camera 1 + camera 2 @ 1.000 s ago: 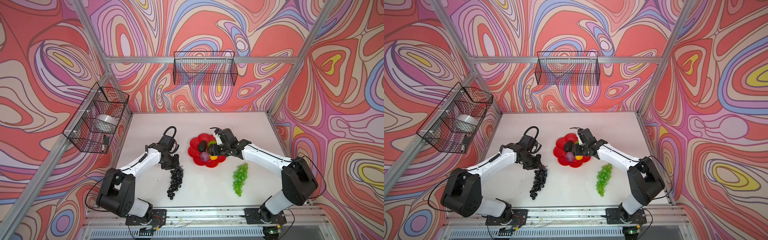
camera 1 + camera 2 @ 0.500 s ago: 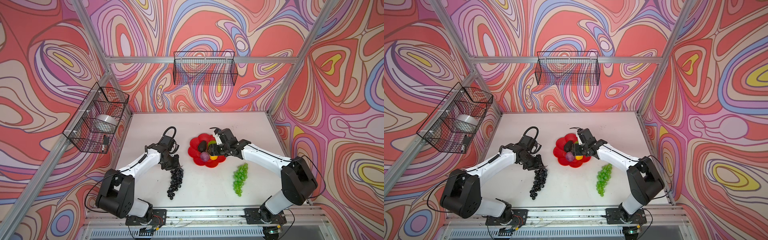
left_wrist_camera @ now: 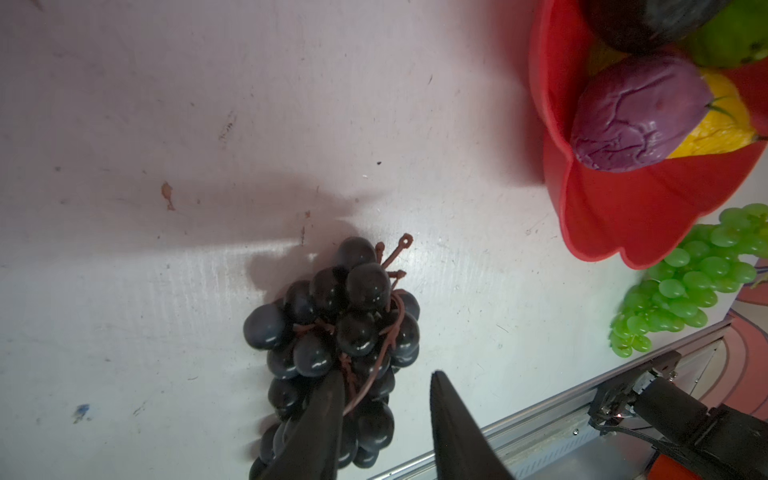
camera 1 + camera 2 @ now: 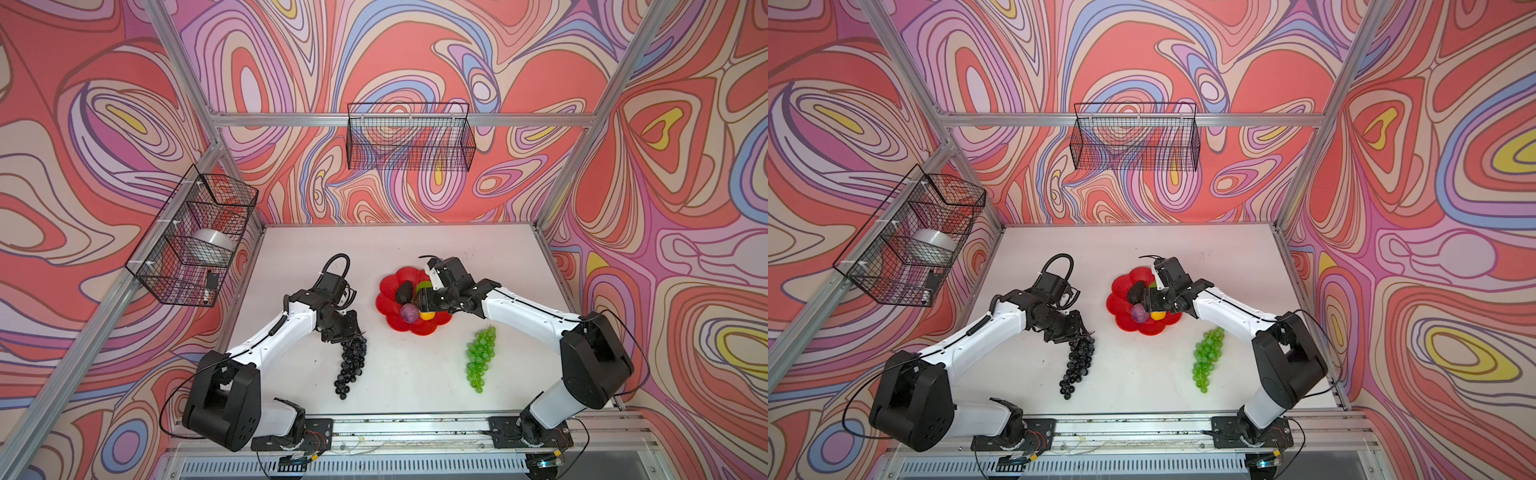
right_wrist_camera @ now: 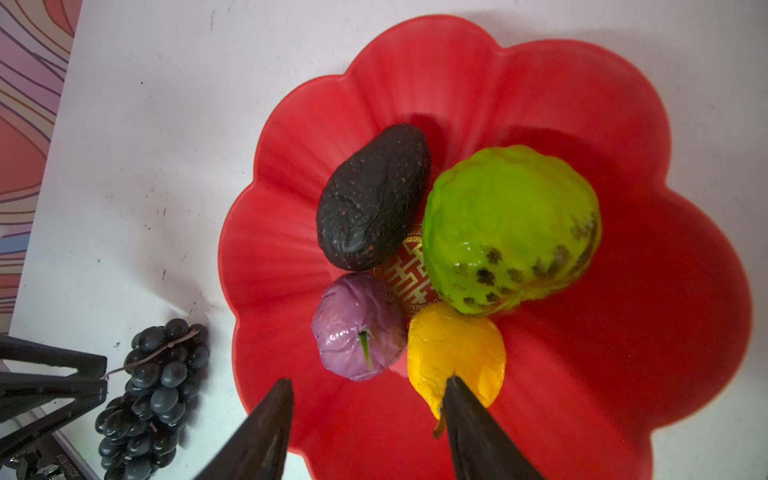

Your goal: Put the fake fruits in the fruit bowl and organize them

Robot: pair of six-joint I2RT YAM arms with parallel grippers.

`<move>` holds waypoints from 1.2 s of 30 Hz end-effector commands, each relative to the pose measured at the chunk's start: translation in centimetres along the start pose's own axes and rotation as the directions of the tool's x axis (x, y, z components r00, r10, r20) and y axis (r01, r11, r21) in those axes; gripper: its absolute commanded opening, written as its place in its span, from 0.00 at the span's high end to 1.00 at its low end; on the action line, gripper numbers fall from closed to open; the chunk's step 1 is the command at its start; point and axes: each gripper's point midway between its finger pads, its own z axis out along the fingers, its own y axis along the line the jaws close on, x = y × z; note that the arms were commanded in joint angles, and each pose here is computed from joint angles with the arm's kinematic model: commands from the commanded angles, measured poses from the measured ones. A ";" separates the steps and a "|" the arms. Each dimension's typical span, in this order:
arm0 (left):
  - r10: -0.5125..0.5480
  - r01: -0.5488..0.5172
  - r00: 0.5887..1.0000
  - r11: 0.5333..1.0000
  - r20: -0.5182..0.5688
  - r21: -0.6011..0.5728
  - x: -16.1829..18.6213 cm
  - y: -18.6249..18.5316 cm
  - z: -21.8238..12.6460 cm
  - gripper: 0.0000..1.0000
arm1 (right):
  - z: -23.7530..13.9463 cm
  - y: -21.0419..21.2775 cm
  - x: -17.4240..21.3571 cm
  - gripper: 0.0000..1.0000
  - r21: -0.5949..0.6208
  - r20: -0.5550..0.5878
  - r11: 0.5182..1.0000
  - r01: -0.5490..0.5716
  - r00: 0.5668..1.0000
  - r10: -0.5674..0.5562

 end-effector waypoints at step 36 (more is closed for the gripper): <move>0.006 -0.015 0.996 0.995 0.090 0.096 -0.5 -3.5 -6.9 1.00 | -0.4 0.3 -1.5 0.38 0.007 0.057 1.000 0.021 0.998 -0.021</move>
